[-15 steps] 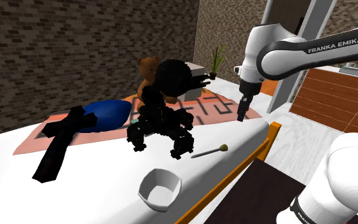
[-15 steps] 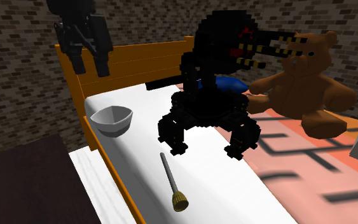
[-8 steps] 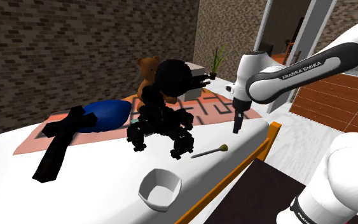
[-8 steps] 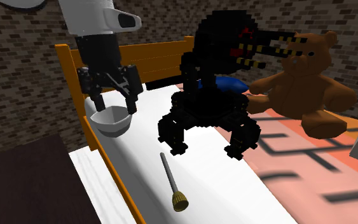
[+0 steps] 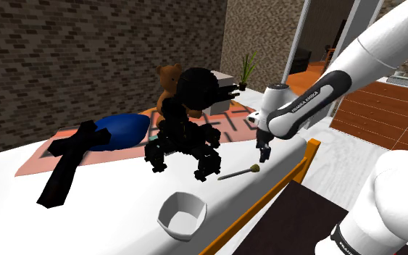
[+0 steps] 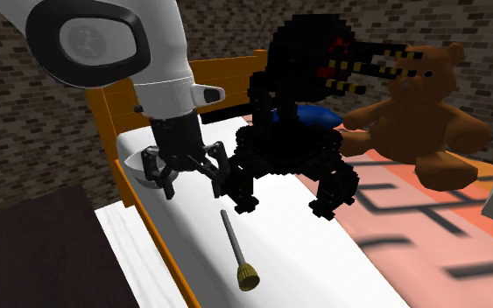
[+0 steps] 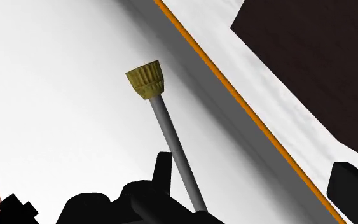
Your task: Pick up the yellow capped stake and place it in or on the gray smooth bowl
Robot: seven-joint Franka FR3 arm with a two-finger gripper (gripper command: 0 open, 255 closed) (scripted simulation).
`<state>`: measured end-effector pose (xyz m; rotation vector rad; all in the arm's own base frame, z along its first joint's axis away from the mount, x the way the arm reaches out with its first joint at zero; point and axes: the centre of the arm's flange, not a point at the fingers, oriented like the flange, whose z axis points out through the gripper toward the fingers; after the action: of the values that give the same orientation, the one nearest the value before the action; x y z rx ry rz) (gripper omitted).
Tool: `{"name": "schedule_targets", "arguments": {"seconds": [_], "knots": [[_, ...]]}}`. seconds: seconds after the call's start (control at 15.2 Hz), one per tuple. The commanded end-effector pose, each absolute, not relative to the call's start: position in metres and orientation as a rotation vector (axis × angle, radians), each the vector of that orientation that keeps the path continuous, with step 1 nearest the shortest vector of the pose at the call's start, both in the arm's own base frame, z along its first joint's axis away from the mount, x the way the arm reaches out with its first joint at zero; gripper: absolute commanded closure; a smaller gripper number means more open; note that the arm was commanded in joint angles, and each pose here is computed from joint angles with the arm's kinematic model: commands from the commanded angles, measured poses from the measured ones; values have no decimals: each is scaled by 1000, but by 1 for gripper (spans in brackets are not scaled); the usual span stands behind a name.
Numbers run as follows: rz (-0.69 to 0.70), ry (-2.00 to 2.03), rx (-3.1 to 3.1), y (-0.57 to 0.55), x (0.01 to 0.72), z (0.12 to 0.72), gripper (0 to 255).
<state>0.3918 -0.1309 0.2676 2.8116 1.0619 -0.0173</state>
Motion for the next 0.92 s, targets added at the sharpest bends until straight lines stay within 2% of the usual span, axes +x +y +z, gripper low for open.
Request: {"name": "schedule_targets", "arguments": {"seconds": [0.0, 0.66, 0.86], "knots": [[-13, 1159, 2765, -137, 402, 243, 0], [-1, 1595, 2521, -159, 451, 125, 0], [0, 1622, 2503, -161, 455, 106, 0]]}}
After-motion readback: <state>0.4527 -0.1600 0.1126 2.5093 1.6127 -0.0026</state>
